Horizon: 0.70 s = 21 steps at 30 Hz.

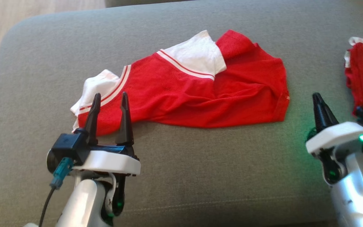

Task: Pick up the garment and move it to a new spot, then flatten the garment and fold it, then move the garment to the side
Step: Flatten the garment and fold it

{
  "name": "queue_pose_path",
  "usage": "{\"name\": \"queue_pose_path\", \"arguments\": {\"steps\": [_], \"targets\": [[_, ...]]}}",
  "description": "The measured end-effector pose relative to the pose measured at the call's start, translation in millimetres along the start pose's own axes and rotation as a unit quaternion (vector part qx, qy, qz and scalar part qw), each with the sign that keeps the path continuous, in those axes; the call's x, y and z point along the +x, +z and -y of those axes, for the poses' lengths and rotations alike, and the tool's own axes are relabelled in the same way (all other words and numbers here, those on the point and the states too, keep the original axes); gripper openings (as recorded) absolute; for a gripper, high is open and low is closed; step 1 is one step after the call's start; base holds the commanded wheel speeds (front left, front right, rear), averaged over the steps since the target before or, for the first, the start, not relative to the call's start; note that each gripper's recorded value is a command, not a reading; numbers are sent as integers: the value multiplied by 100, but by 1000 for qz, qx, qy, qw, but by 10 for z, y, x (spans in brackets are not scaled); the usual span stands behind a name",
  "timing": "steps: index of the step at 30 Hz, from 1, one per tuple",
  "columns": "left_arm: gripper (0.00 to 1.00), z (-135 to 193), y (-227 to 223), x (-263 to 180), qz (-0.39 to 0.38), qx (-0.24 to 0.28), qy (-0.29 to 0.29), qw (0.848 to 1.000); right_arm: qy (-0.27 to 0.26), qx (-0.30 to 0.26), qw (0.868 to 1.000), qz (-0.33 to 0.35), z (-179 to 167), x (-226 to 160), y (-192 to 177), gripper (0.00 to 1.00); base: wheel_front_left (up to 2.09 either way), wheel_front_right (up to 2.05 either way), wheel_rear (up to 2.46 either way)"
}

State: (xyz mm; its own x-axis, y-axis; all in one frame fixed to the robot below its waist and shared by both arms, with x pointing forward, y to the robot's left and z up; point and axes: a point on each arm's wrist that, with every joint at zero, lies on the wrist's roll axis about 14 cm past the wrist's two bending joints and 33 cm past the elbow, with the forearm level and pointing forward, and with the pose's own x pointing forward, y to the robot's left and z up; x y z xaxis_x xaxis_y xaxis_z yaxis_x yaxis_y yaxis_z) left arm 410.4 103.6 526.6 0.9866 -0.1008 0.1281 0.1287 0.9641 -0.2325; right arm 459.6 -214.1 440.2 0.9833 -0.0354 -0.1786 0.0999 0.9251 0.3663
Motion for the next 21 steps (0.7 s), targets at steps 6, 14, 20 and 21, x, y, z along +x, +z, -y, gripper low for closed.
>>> {"name": "queue_pose_path", "arguments": {"steps": [6,14,20,21], "targets": [[100,49,8,15,2,-2,-7,1000,6,-29,999,27,51,-90,162,0,0,0,0],[100,-12,113,-72,13,-5,3,1000,49,-90,990,99,-195,-434,445,0,0,0,0],[100,-23,77,-183,5,-6,4,1000,42,-94,992,77,-205,-694,188,72,0,0,0],[100,-25,71,-199,4,-5,4,1000,40,-99,992,70,-190,-732,137,100,0,0,0]]}}
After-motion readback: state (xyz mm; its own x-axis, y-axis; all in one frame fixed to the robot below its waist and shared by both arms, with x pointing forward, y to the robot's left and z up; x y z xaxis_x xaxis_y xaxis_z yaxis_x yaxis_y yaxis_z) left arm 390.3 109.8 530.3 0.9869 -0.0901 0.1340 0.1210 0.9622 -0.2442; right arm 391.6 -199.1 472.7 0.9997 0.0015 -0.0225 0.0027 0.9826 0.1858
